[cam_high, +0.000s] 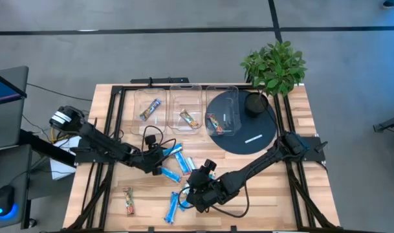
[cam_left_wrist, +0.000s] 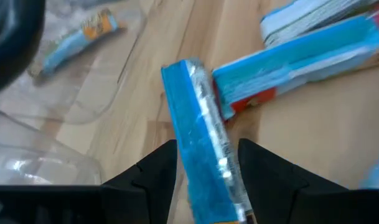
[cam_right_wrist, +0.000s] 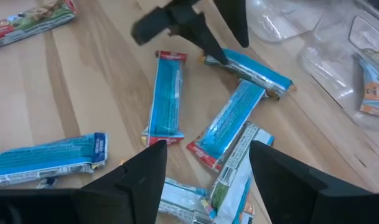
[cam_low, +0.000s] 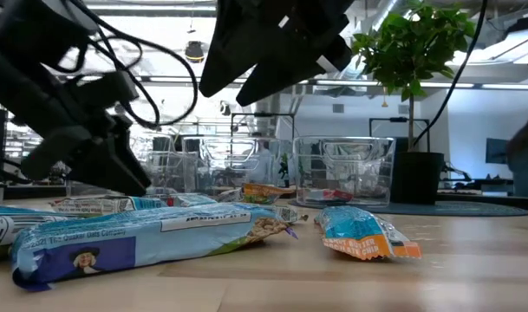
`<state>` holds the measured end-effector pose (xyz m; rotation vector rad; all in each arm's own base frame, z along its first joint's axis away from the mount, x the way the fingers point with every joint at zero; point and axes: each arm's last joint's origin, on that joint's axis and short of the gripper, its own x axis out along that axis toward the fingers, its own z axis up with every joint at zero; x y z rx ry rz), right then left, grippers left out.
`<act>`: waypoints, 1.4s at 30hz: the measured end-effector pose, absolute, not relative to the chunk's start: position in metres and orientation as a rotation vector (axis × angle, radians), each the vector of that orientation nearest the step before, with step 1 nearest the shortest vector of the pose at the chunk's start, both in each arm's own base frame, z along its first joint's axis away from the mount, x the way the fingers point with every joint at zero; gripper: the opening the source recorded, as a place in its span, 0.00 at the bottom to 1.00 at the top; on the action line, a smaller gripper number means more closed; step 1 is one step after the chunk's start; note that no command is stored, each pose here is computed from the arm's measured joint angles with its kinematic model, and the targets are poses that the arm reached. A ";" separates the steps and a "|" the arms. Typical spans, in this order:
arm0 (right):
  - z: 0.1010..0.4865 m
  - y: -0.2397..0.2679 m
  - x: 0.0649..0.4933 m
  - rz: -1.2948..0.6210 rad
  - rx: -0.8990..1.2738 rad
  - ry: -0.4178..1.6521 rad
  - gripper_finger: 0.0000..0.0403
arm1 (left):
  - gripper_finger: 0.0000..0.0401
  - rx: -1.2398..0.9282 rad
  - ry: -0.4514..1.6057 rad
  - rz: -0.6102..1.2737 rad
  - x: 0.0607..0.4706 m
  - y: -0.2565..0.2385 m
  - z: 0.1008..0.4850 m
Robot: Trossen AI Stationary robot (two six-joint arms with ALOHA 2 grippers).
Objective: Pick and place Granola Bars by type
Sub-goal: Put the orange granola bar into the middle transparent bin
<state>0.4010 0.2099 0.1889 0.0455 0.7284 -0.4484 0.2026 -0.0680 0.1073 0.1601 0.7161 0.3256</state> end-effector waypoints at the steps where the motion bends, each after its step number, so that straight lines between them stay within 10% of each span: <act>1: 0.189 0.210 0.401 -0.450 0.044 0.727 0.55 | 0.42 0.154 0.724 0.328 0.204 -0.066 0.106; 42: 0.198 0.225 0.397 -0.398 -0.005 0.717 0.55 | 0.31 0.050 0.761 0.199 0.209 -0.063 0.104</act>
